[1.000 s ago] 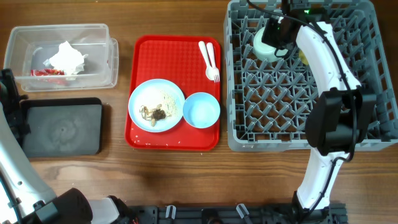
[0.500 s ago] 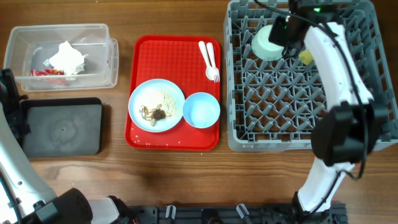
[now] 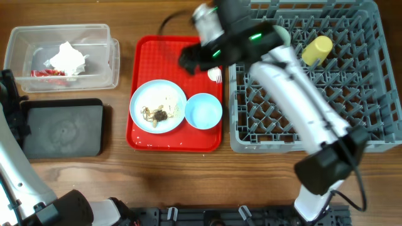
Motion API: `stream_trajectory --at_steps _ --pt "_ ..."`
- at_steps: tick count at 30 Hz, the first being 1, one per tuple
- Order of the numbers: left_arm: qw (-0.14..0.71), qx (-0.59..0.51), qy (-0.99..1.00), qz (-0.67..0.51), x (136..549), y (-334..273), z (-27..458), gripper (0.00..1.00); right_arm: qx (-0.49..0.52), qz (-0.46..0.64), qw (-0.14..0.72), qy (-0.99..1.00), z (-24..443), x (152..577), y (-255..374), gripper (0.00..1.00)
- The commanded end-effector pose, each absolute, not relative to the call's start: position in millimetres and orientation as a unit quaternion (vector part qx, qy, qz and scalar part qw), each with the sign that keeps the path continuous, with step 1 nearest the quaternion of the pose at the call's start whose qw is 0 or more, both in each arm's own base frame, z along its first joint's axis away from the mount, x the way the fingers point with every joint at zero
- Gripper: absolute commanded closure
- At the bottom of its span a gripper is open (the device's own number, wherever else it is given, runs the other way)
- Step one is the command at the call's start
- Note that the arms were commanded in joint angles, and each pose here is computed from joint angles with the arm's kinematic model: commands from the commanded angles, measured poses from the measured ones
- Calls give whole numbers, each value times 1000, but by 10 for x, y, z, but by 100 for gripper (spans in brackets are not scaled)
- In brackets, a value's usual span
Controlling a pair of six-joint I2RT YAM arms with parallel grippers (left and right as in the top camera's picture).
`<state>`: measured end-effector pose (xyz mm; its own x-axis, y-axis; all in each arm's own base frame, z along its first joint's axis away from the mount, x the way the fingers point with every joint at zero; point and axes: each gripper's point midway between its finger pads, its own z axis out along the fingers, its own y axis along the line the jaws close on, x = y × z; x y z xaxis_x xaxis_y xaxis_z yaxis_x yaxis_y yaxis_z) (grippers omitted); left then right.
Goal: Sort waste into correct bins and load items into the dishwasher rack
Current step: 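Move the right gripper to the light-blue bowl and grip its rim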
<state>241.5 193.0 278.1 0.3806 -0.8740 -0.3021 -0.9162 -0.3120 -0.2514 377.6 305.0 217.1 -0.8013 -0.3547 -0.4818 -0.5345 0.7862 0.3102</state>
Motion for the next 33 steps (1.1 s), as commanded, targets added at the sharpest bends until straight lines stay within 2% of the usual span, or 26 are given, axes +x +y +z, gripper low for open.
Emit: stream_trajectory --at_steps 1,7,10,16,21,23,25,26,33 --pt "191 -814 545 58 2402 1950 2765 0 -267 104 174 942 1711 3614 3058 3" --pt "191 -814 545 57 2402 1949 2765 0 -285 102 97 948 1404 3083 3378 4" --pt "191 -814 545 57 2402 1949 2765 0 -294 86 77 949 1218 2979 3454 6" --pt "191 -814 545 58 2402 1950 2765 0 -287 19 30 957 777 2913 3324 18" --pt "191 -814 545 58 2401 1949 2764 0 -287 3 -8 958 546 2835 3268 20" --pt "191 -814 545 57 2402 1949 2765 0 -286 10 -26 958 498 2772 3277 28" --pt "191 -814 545 57 2402 1949 2765 0 -286 13 -39 957 463 2730 3279 41" --pt "191 -814 545 57 2402 1949 2765 0 -287 11 -44 957 444 2710 3272 43" --pt "191 -814 545 58 2402 1949 2764 0 -304 -2 -62 951 309 2680 3230 44"
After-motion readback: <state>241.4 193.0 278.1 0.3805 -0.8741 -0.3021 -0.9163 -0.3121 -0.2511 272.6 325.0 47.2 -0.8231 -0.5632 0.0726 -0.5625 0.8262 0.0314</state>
